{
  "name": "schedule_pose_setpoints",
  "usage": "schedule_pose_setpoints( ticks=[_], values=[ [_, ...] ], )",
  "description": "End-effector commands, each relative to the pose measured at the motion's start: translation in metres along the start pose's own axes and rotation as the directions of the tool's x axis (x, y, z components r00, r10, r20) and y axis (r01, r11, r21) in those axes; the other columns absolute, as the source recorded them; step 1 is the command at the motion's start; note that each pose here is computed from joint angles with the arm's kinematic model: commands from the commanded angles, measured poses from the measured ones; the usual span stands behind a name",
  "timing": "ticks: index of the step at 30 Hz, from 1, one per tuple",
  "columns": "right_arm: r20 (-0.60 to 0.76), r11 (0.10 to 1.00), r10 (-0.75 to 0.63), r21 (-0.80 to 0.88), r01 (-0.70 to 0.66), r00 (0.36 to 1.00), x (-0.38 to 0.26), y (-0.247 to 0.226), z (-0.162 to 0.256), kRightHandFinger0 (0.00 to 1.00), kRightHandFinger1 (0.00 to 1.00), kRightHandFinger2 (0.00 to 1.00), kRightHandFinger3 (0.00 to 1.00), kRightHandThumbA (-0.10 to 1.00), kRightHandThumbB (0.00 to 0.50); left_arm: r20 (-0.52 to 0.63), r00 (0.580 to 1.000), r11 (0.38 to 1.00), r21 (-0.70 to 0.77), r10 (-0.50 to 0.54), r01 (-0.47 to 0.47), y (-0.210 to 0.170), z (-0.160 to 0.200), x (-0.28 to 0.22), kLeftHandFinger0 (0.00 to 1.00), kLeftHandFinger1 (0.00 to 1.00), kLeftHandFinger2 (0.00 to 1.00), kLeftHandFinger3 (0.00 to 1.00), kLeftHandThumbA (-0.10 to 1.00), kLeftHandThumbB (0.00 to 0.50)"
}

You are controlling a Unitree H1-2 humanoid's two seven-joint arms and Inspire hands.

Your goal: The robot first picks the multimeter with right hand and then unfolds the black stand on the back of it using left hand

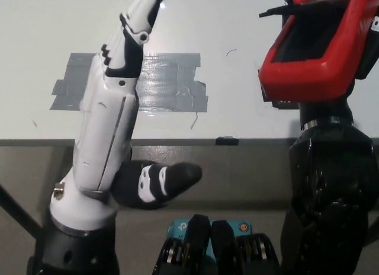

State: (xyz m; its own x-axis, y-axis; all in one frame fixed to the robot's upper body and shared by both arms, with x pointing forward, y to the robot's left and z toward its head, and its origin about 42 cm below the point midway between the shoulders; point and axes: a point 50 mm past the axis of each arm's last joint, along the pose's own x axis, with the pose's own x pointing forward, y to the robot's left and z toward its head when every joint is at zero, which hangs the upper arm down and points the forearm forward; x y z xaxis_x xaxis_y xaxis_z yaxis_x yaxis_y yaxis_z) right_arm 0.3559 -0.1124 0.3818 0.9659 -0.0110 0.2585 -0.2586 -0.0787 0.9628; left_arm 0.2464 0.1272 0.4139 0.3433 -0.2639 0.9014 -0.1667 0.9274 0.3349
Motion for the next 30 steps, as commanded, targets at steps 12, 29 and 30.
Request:
schedule_pose_setpoints(
  ticks=[12, 29, 30],
  values=[
    [-0.126, 0.996, 0.086, -0.026, -0.090, 0.988, -0.011, 0.011, -0.044, 0.00, 0.34, 0.67, 1.00, -0.10, 0.063, -0.016, 0.988, 0.988, -0.040, -0.151, 0.150, -0.032, -0.005, 0.027, 1.00, 1.00, 1.00, 1.00, 1.00, 0.307],
    [-0.139, 0.991, 0.112, -0.063, -0.121, 0.984, -0.009, 0.012, -0.040, 0.00, 0.37, 0.68, 0.97, -0.10, 0.037, -0.032, 0.984, 0.984, -0.022, -0.177, 0.176, -0.040, -0.018, 0.025, 1.00, 1.00, 1.00, 1.00, 1.00, 0.299],
    [-0.133, 0.991, 0.114, -0.054, -0.122, 0.985, -0.009, 0.013, -0.039, 0.00, 0.37, 0.68, 0.98, -0.10, 0.029, -0.031, 0.984, 0.984, -0.020, -0.176, 0.175, -0.040, -0.018, 0.024, 1.00, 1.00, 1.00, 1.00, 1.00, 0.294]
  ],
)
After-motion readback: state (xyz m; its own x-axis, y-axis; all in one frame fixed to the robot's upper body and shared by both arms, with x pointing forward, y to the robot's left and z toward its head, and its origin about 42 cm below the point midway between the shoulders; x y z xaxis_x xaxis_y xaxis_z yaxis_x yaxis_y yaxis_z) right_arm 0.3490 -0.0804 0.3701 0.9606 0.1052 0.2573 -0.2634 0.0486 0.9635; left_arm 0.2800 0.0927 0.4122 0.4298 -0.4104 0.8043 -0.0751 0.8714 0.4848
